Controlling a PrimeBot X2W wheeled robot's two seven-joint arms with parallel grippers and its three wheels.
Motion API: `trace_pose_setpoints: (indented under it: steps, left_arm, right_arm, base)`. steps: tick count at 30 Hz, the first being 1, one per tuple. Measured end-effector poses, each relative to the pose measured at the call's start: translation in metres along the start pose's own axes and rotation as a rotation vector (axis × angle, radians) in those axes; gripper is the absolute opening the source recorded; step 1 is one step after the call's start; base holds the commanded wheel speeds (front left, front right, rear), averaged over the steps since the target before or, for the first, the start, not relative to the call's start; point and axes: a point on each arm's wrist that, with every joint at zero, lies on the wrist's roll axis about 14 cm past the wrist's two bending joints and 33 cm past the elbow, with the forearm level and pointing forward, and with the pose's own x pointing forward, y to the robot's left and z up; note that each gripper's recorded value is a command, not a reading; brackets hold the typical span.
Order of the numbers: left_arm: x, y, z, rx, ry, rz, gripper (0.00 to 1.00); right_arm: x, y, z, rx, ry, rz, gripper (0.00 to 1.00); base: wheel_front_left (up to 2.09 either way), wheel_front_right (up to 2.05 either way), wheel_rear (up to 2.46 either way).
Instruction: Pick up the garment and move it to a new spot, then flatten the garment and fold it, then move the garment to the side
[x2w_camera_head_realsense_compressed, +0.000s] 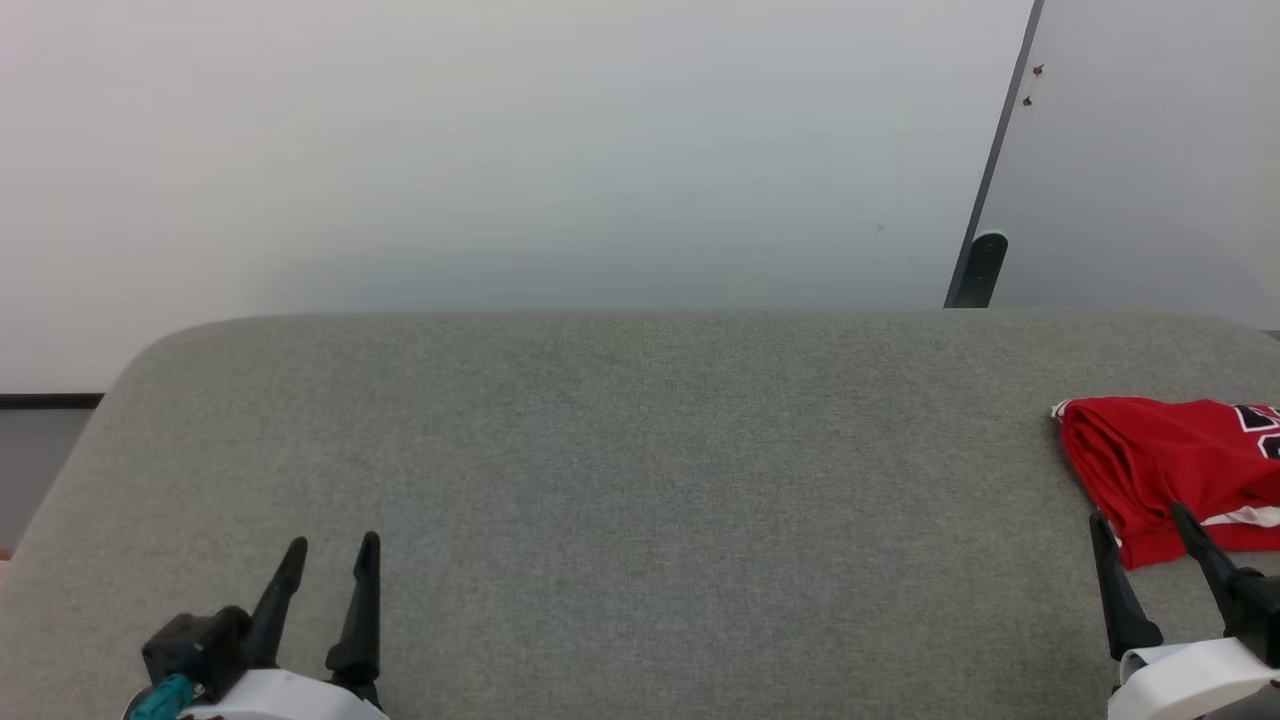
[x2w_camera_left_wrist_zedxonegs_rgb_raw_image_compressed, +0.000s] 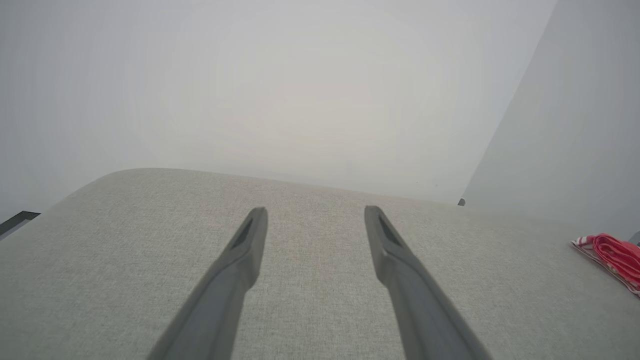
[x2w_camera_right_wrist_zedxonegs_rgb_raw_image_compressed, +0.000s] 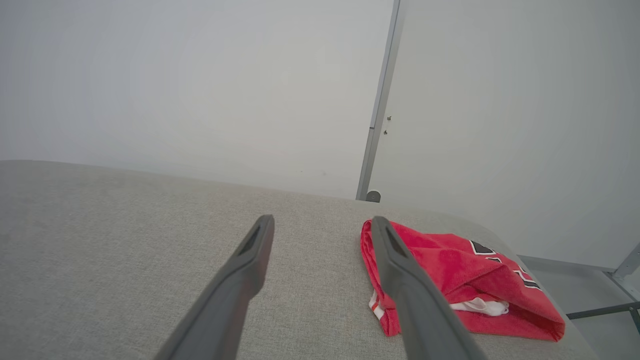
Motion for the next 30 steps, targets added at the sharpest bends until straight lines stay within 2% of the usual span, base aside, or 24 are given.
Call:
trace_pose_setpoints:
  steps: [11, 12, 20, 30]
  left_arm:
    - [-0.001, 0.008, 0.008, 0.043, -0.019, 0.014, 1.00]
    - [-0.002, 0.008, 0.005, 0.039, -0.010, 0.017, 0.00]
    - [-0.026, 0.006, -0.042, -0.024, 0.125, 0.051, 0.00]
    - [-0.022, 0.010, -0.044, -0.198, 0.134, 0.108, 0.00]
  right_arm:
    - [0.000, 0.002, -0.001, 0.007, 0.006, 0.000, 1.00]
    - [-0.001, 0.003, -0.004, 0.011, 0.016, 0.001, 0.00]
    - [-0.022, 0.012, -0.048, 0.076, 0.151, -0.012, 0.00]
    - [-0.021, 0.011, -0.051, 0.279, 0.161, -0.062, 0.00]
  base:
    - [0.00, 0.00, 0.00]
    - [0.00, 0.00, 0.00]
    - [0.00, 0.00, 0.00]
    - [0.00, 0.00, 0.00]
